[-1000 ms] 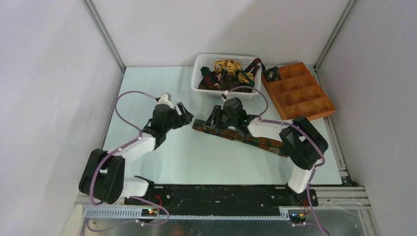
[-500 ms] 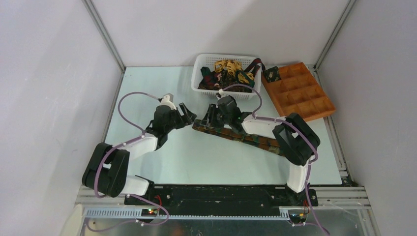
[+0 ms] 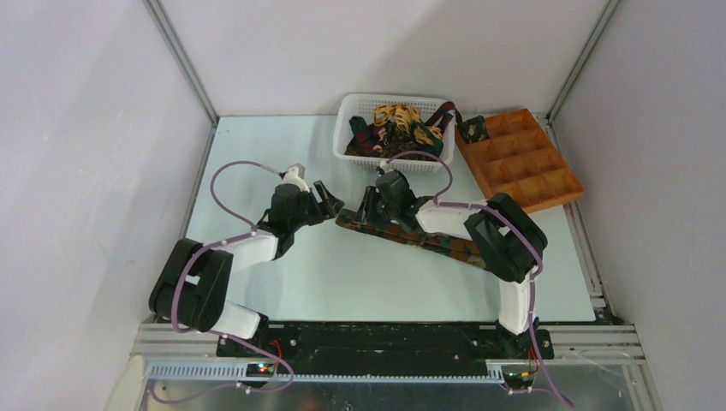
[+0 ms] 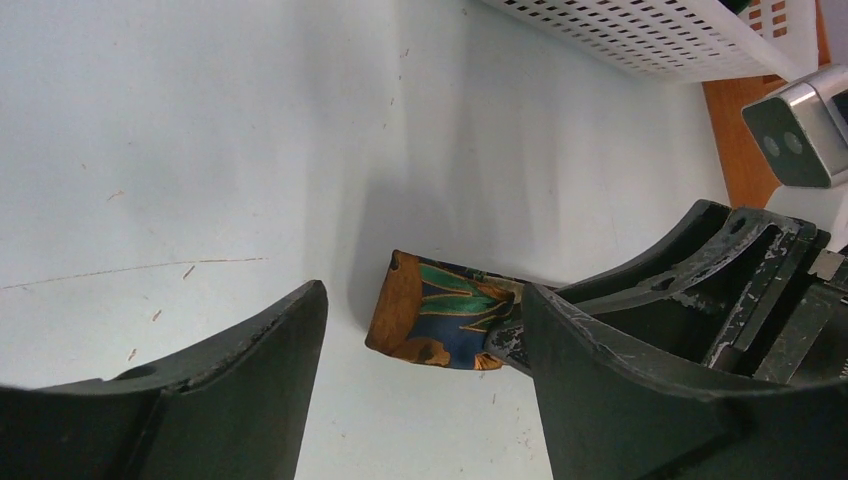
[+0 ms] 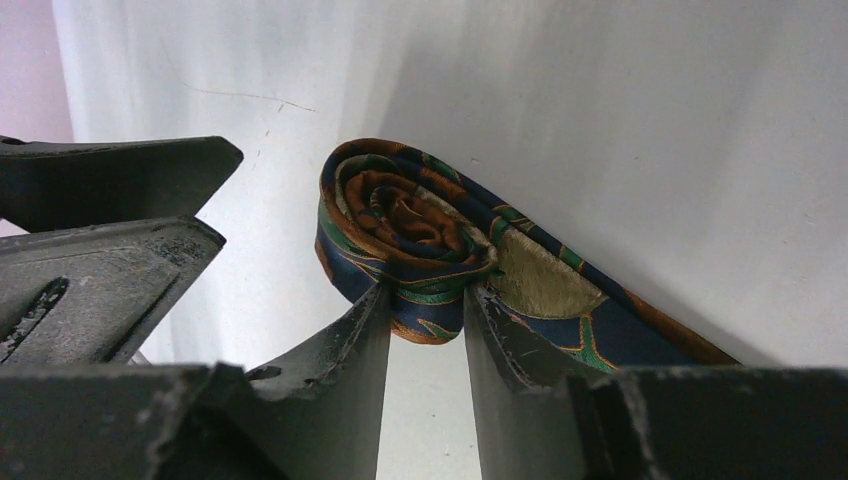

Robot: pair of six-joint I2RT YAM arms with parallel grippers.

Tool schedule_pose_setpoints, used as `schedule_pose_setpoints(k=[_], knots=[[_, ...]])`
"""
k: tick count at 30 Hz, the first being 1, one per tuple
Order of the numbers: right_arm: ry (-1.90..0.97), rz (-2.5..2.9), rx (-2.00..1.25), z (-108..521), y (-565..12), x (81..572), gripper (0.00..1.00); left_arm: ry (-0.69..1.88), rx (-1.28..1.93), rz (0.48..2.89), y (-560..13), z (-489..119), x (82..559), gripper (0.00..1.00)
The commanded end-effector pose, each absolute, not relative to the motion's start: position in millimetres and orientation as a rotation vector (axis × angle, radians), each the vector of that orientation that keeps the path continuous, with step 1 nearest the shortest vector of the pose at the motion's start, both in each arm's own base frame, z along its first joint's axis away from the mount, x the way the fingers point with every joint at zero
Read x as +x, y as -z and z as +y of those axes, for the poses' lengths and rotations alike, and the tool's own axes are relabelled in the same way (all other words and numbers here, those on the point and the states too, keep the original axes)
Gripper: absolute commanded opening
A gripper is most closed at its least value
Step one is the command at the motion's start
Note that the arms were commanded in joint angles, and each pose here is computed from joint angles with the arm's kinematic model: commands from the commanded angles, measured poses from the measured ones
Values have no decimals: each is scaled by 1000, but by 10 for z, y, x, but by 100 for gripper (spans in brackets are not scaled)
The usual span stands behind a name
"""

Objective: Roll the ties
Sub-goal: Roll the tie at the center of the board.

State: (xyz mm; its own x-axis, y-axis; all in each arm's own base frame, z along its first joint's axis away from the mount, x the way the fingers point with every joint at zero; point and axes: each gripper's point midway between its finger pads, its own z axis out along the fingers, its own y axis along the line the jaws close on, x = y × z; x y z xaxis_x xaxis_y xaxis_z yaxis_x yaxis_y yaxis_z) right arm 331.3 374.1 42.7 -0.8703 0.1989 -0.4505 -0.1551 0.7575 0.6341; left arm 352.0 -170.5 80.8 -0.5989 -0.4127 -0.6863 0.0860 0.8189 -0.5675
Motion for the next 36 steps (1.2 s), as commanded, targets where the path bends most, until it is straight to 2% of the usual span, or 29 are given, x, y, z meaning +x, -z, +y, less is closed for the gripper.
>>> schedule_pose_setpoints(k=[1, 7, 22, 36], knots=[[-899, 2431, 27, 3766, -447, 3402, 35, 745, -240, 2075, -838, -1736, 3551, 76], [-841, 2455, 28, 3706, -388, 3367, 32, 776, -219, 2085, -783, -1796, 3557, 73], [-743, 2478, 23, 3577, -313, 3361, 30, 851, -173, 2129, -574, -1984, 3577, 73], [-735, 2480, 32, 3544, -304, 3382, 21, 942, -124, 2146, -461, -2173, 3539, 69]])
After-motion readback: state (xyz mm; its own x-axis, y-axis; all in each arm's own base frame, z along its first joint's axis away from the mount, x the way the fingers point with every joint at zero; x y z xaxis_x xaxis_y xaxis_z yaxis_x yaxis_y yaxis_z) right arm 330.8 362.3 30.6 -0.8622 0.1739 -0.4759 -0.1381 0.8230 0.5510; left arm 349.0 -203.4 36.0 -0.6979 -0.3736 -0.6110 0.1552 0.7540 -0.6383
